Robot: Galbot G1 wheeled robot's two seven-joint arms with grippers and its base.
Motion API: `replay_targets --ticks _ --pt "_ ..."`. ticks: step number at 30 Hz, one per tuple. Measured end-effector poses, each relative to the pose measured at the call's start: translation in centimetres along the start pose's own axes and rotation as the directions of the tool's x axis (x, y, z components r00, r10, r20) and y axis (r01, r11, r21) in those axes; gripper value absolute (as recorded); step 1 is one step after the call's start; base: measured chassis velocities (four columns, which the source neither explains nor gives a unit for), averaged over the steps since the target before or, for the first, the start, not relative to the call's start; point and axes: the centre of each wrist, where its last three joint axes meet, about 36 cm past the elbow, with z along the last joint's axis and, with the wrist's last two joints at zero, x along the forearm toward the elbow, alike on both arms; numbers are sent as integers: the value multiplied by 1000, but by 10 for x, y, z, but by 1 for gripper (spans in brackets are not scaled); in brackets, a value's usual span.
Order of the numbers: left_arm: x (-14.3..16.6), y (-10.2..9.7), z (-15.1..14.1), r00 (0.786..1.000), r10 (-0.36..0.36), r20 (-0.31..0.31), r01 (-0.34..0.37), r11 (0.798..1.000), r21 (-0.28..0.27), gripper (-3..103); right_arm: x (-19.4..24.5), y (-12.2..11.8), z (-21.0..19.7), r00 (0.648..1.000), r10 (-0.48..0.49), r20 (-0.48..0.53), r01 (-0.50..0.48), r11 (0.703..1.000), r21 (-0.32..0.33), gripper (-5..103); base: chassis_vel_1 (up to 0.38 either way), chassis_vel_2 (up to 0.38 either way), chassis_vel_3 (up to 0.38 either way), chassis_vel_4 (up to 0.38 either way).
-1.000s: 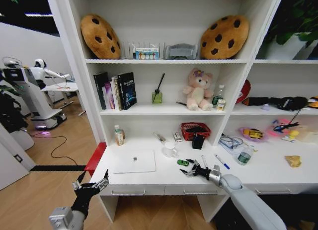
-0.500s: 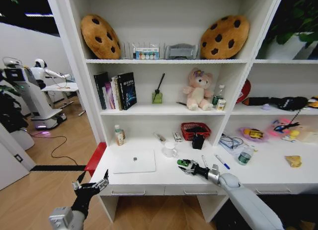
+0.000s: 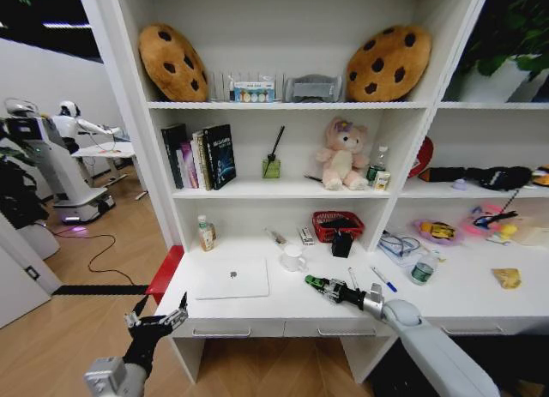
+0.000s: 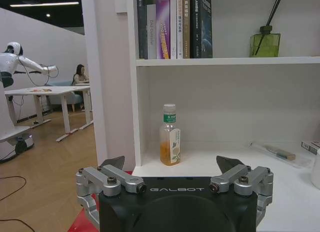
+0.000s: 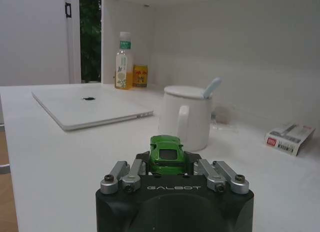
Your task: Organize the objects on the table.
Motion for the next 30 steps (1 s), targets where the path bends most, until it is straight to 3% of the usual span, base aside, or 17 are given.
replay_targets --ticks 8,11,12,14,15,17,19,22,30 --pt "0 0 0 1000 0 0 0 1000 0 100 29 -12 -74 993 5 115 -16 996 91 36 0 0 0 0" --pt "0 0 0 1000 0 0 0 1000 0 100 37 -34 -142 979 43 199 -73 986 147 36 0 0 0 0" --pt "0 0 0 1000 0 0 0 1000 0 100 37 -34 -142 979 43 199 -73 986 147 36 0 0 0 0" --pt "0 0 0 1000 0 0 0 1000 0 100 33 -54 -194 964 62 259 -108 980 169 36 0 0 0 0" --pt "0 0 0 1000 0 0 0 1000 0 100 33 -54 -194 964 62 259 -108 980 169 36 0 0 0 0" --pt "0 0 0 1000 0 0 0 1000 0 100 21 -75 -242 948 77 308 -130 979 156 36 0 0 0 0" --pt "0 0 0 1000 0 0 0 1000 0 100 13 -84 -258 945 78 318 -131 980 147 36 0 0 0 0" --pt "0 0 0 1000 0 0 0 1000 0 100 -25 -108 -307 933 64 353 -117 985 130 36 0 0 0 0" --pt "0 0 0 1000 0 0 0 1000 0 100 -111 -142 -311 960 85 268 -100 994 42 36 0 0 0 0"
